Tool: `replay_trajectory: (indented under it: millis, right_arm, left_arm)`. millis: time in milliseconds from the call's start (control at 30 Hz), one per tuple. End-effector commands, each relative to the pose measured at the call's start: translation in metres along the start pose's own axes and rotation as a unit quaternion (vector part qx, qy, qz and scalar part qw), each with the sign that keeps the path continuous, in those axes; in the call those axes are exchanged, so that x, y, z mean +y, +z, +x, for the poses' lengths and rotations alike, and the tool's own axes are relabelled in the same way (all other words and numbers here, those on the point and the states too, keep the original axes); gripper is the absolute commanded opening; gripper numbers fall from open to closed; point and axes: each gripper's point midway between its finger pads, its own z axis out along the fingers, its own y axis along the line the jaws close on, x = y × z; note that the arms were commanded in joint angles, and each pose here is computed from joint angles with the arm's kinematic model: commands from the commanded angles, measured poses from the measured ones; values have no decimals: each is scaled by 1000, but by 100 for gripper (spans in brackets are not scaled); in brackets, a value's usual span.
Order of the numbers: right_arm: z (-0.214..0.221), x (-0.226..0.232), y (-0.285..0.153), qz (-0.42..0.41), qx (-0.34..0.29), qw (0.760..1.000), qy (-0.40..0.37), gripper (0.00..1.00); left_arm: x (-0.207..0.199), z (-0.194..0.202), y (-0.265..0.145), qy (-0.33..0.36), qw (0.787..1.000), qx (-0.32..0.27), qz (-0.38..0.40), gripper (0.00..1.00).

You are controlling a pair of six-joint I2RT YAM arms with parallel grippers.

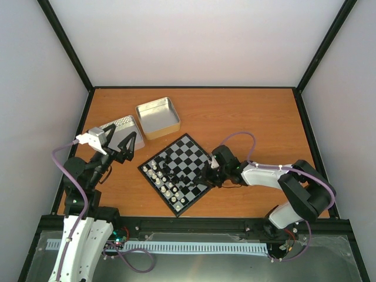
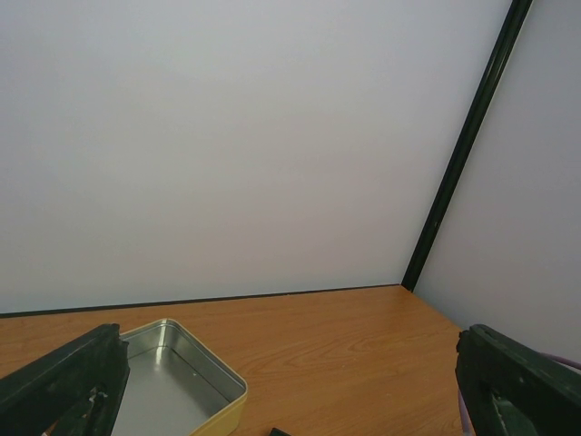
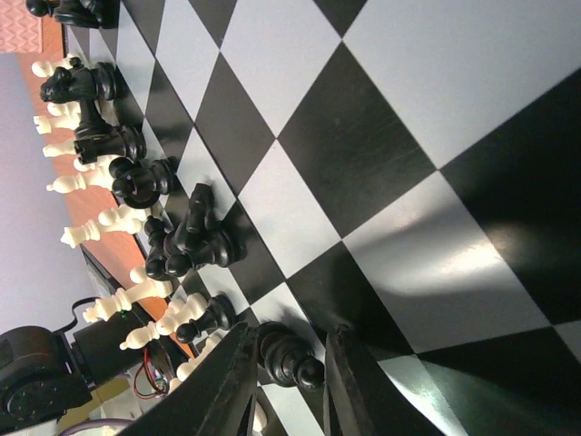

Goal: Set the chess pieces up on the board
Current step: Pick up the chess piece from the chessboard.

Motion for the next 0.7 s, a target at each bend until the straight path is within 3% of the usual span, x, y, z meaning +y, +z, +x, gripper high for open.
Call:
replay_trajectory:
  millis: [0,400,667]
  right_arm:
    - [4,3,4,-13,7,1000,-5,21]
    - [10,-5,11,-10,21,1000,5,26]
    - [9,-7,14,-5,20,1000,7,21]
  left_arm:
    - [-2,-10,-2,19,1000,-20,1,100]
    - [-1,-9,-2,17,1000,-19,2,100]
    - [-1,-9,-2,15,1000,-20,2,100]
